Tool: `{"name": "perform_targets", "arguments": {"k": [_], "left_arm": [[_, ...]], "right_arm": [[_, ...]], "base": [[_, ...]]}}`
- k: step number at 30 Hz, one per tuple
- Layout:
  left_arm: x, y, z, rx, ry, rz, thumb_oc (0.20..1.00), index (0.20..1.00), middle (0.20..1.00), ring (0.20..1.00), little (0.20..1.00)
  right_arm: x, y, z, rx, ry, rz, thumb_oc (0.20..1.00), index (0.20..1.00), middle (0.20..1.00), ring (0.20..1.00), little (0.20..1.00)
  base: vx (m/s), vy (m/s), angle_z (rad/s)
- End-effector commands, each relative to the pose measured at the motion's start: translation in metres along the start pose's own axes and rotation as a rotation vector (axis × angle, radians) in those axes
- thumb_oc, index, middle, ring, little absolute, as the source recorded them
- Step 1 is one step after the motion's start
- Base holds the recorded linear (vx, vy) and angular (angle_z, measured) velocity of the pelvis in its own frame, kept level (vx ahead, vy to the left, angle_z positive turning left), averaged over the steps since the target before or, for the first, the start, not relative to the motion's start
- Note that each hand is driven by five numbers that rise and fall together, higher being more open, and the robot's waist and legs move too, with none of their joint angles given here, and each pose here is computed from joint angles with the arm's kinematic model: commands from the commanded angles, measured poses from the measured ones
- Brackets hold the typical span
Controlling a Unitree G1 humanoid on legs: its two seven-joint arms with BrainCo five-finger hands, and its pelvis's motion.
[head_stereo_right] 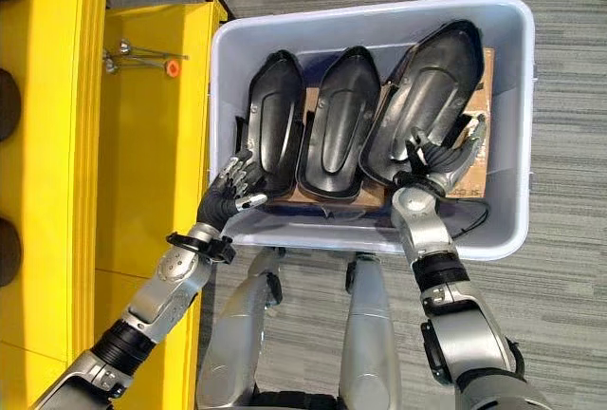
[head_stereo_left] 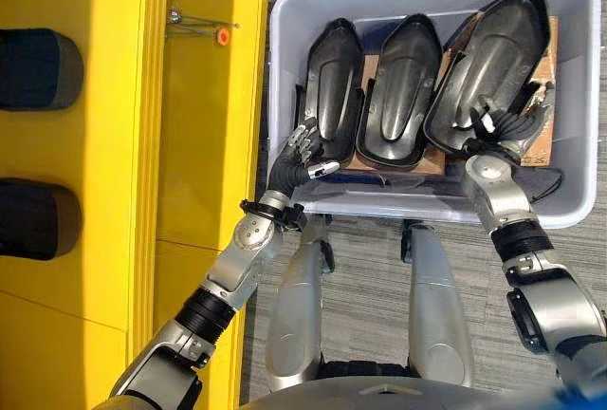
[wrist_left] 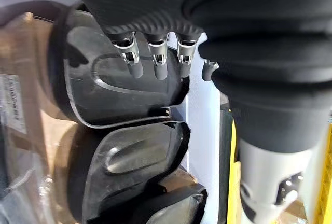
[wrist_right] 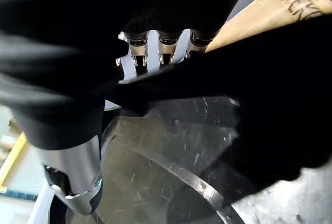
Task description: Move parts from the plastic box to the shelf.
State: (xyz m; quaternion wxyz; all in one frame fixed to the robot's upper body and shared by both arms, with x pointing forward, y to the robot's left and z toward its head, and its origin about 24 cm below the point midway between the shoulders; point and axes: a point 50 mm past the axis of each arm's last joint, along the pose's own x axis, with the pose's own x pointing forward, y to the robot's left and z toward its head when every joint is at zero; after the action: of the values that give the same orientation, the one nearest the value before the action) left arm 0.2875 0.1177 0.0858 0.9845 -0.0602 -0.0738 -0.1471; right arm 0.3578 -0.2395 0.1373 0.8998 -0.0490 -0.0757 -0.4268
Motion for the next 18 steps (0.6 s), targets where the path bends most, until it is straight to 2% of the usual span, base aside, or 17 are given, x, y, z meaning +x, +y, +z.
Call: {"name": "perform_targets", "arguments": {"k": [1, 7, 13, 18], "left_arm": [[0.008, -0.005, 0.016, 0.004, -0.081, -0.054, 1.000, 1.000, 1.000, 1.000, 1.000], [0.009, -0.002, 0.018, 0.019, -0.072, -0.068, 1.000, 1.000, 1.000, 1.000, 1.000], [0.008, 0.000, 0.019, 0.028, -0.066, -0.073, 1.000, 1.000, 1.000, 1.000, 1.000], [0.009, 0.002, 0.021, 0.035, -0.065, -0.076, 1.000, 1.000, 1.000, 1.000, 1.000]], "right_arm": [[0.013, -0.002, 0.005, 0.123, 0.080, -0.003, 1.000, 1.000, 1.000, 1.000, 1.000], [0.025, -0.008, -0.013, 0.165, 0.228, 0.002, 1.000, 1.000, 1.000, 1.000, 1.000], [0.028, -0.011, -0.019, 0.148, 0.262, 0.018, 1.000, 1.000, 1.000, 1.000, 1.000], [0.023, -0.005, -0.033, 0.040, 0.338, 0.115, 1.000, 1.000, 1.000, 1.000, 1.000]], "base": [[0.01, -0.018, 0.03], [0.01, -0.029, 0.03], [0.00, -0.017, 0.03], [0.00, 0.000, 0.00]]}}
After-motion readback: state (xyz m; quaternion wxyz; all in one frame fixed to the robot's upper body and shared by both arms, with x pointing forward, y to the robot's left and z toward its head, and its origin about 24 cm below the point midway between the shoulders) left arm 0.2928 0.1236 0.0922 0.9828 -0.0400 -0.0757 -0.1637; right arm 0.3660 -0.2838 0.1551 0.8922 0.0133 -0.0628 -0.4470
